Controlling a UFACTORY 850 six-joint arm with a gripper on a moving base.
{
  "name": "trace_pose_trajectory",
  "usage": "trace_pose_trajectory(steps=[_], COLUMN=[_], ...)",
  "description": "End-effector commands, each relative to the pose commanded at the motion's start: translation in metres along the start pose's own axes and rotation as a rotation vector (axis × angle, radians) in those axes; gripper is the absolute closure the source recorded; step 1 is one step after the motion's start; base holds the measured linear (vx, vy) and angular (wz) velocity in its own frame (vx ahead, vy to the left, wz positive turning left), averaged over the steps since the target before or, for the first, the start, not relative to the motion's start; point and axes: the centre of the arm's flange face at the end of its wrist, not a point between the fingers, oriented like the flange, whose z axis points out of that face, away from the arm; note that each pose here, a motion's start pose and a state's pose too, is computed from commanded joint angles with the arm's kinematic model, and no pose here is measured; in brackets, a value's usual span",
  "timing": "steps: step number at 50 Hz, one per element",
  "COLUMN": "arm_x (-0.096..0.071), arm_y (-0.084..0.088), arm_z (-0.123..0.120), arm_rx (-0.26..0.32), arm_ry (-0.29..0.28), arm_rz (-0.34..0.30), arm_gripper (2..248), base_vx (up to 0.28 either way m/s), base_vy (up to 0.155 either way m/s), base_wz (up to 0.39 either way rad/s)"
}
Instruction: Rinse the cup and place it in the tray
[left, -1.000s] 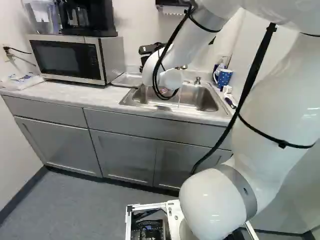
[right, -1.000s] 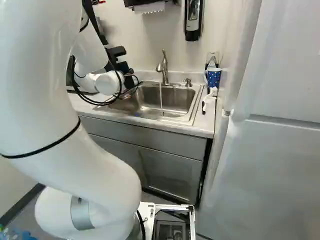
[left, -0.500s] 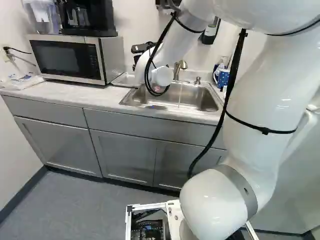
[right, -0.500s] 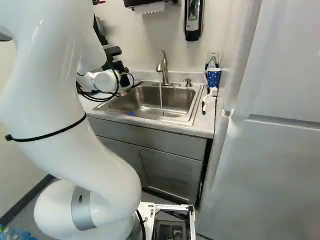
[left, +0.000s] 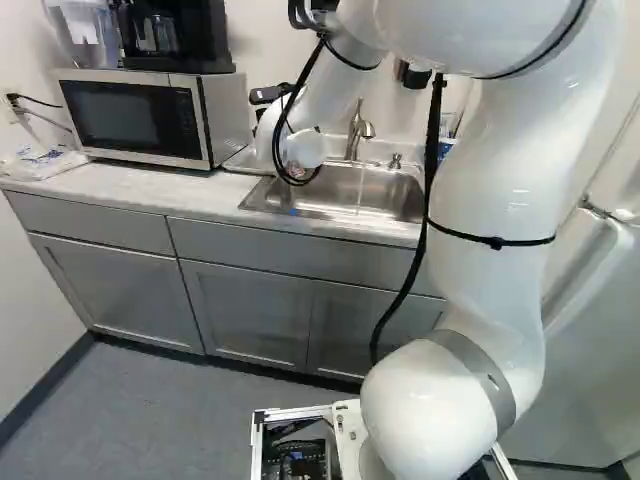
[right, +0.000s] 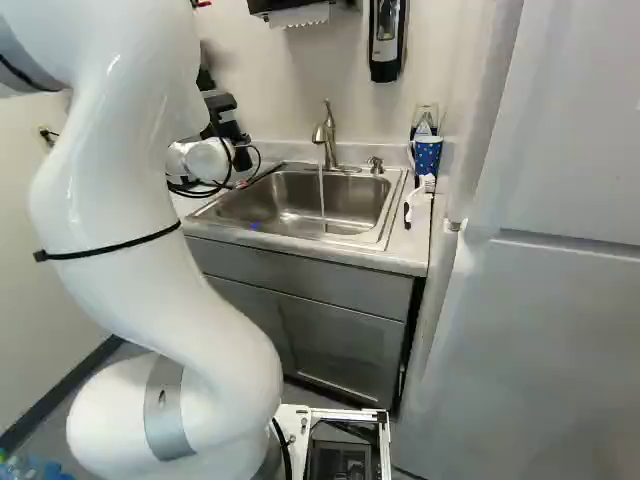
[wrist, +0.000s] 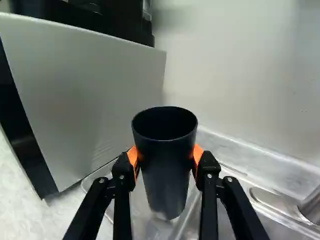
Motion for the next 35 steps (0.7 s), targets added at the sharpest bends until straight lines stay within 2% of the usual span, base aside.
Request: trace_pose_trajectory(steps=[27, 35], arm_x=[0.000, -0.005], arm_y=[-0.017, -0.018], arm_z=[0.049, 0.055], arm_rx=[-0.025, -0.030], arm_ry=[0.015, 0.008], arm_rz=[0.056, 0.062], arm_gripper=[127, 127], base_vx=[0.000, 0.000], base_vy=[0.000, 0.000], base_wz=[0.000, 0.000])
